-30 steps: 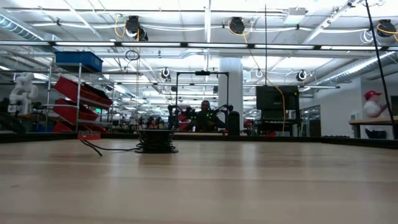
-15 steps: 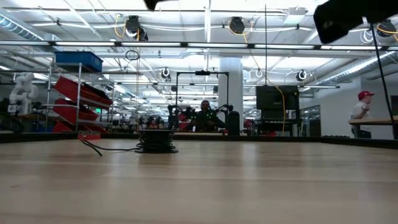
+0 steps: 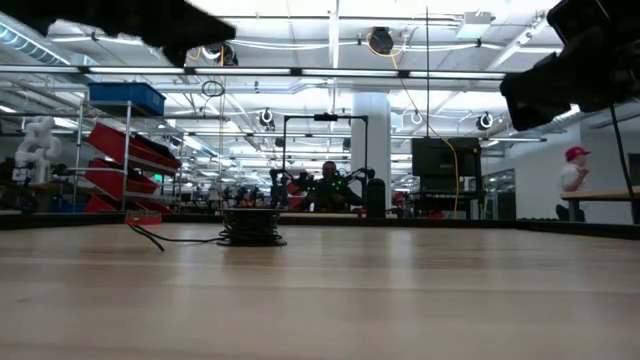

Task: Coil cords
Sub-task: Return to Home Position

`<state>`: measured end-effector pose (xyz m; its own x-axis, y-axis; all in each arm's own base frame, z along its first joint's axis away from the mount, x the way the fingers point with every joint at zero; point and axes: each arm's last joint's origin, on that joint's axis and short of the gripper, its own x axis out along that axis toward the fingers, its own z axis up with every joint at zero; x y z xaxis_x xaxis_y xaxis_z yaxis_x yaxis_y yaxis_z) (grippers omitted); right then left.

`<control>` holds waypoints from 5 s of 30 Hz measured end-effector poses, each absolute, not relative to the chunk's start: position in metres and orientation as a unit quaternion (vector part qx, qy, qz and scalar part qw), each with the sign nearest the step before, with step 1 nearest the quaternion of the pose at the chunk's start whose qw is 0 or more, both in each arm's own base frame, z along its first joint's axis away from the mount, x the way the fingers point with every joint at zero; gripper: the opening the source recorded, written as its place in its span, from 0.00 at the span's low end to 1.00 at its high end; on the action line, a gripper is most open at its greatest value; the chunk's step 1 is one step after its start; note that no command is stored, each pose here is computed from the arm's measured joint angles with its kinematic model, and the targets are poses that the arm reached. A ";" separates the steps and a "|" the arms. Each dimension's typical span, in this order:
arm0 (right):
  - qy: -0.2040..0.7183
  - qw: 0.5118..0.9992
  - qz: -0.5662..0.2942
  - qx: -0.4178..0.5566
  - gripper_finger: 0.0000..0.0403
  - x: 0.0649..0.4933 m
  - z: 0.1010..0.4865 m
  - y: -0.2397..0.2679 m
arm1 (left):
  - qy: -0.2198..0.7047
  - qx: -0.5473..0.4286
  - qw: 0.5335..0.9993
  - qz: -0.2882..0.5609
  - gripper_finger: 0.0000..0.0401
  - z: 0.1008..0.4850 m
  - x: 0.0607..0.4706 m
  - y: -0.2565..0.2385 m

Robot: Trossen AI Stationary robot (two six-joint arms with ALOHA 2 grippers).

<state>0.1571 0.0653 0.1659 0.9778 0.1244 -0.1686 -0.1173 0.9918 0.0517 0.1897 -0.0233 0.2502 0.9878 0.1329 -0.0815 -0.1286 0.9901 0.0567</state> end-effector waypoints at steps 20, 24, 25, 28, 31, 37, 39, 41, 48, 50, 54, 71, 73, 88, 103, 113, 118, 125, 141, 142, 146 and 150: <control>0.084 0.993 0.056 0.053 0.00 0.146 0.141 0.045 | 0.001 0.015 0.999 0.046 0.00 0.172 0.141 -0.016; 0.083 0.994 0.050 0.048 0.00 0.148 0.142 0.042 | -0.012 0.010 0.999 0.048 0.00 0.168 0.134 -0.015; 0.085 0.994 0.047 0.045 0.00 0.148 0.141 0.041 | -0.014 0.010 0.999 0.048 0.00 0.169 0.133 -0.015; 0.082 0.994 0.054 0.047 0.00 0.148 0.143 0.038 | -0.018 0.012 0.999 0.049 0.00 0.170 0.131 -0.014; 0.077 0.994 0.064 0.053 0.00 0.148 0.144 0.036 | -0.023 0.022 0.998 0.049 0.00 0.172 0.129 -0.014; 0.064 0.994 0.067 0.050 0.00 0.146 0.149 0.036 | -0.042 0.024 0.998 0.049 0.00 0.176 0.124 -0.013; 0.068 0.994 0.065 0.048 0.00 0.144 0.149 0.035 | -0.040 0.024 0.998 0.048 0.00 0.176 0.123 -0.013; 0.068 0.994 0.064 0.048 0.00 0.143 0.149 0.035 | -0.035 0.023 0.998 0.047 0.00 0.175 0.121 -0.013; 0.073 0.994 0.065 0.045 0.00 0.138 0.151 0.033 | -0.043 0.020 0.998 0.045 0.00 0.177 0.118 -0.012; 0.076 0.994 0.065 0.041 0.00 0.137 0.151 0.033 | -0.045 0.021 0.998 0.036 0.00 0.177 0.117 -0.013; 0.075 0.994 0.065 0.036 0.00 0.133 0.152 0.032 | -0.029 0.024 0.999 0.032 0.00 0.174 0.115 -0.013; 0.043 0.997 0.060 0.033 0.00 0.115 0.162 0.027 | -0.034 0.024 0.999 0.001 0.00 0.174 0.105 -0.012; 0.029 0.997 0.060 0.037 0.00 0.113 0.165 0.026 | -0.034 0.024 0.999 -0.007 0.00 0.174 0.104 -0.013; 0.030 0.997 0.034 0.054 0.00 0.105 0.164 0.022 | -0.011 0.033 0.999 -0.029 0.00 0.168 0.098 -0.013; -0.015 0.999 0.026 0.016 0.00 0.096 0.171 0.020 | -0.019 0.041 0.998 -0.042 0.00 0.169 0.096 -0.014; -0.017 0.999 0.026 -0.009 0.00 0.096 0.171 0.019 | -0.020 0.041 0.998 -0.039 0.00 0.169 0.096 -0.013; -0.016 1.000 -0.008 -0.025 0.00 0.098 0.171 0.012 | -0.020 0.040 0.998 -0.038 0.00 0.169 0.096 -0.013; -0.006 1.000 -0.006 -0.030 0.00 0.099 0.169 0.004 | -0.019 0.040 0.998 -0.038 0.00 0.169 0.096 -0.013; 0.001 1.000 0.021 -0.019 0.00 0.099 0.168 0.004 | -0.009 0.017 0.998 -0.062 0.00 0.167 0.097 -0.008; 0.001 1.000 0.021 -0.020 0.00 0.099 0.168 0.004 | -0.009 0.016 0.998 -0.062 0.00 0.167 0.097 -0.009; 0.001 1.000 0.020 -0.020 0.00 0.099 0.168 0.004 | -0.009 0.020 0.998 -0.060 0.00 0.167 0.097 -0.008; 0.001 1.000 0.020 -0.019 0.00 0.099 0.168 0.004 | -0.002 0.017 0.998 -0.061 0.00 0.166 0.098 -0.009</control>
<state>0.0986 0.0038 0.1676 0.9992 0.0400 -0.0025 -0.0401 0.9984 -0.0387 0.0978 -0.0085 0.1656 0.9926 -0.1210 0.0024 0.1209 0.9921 0.0349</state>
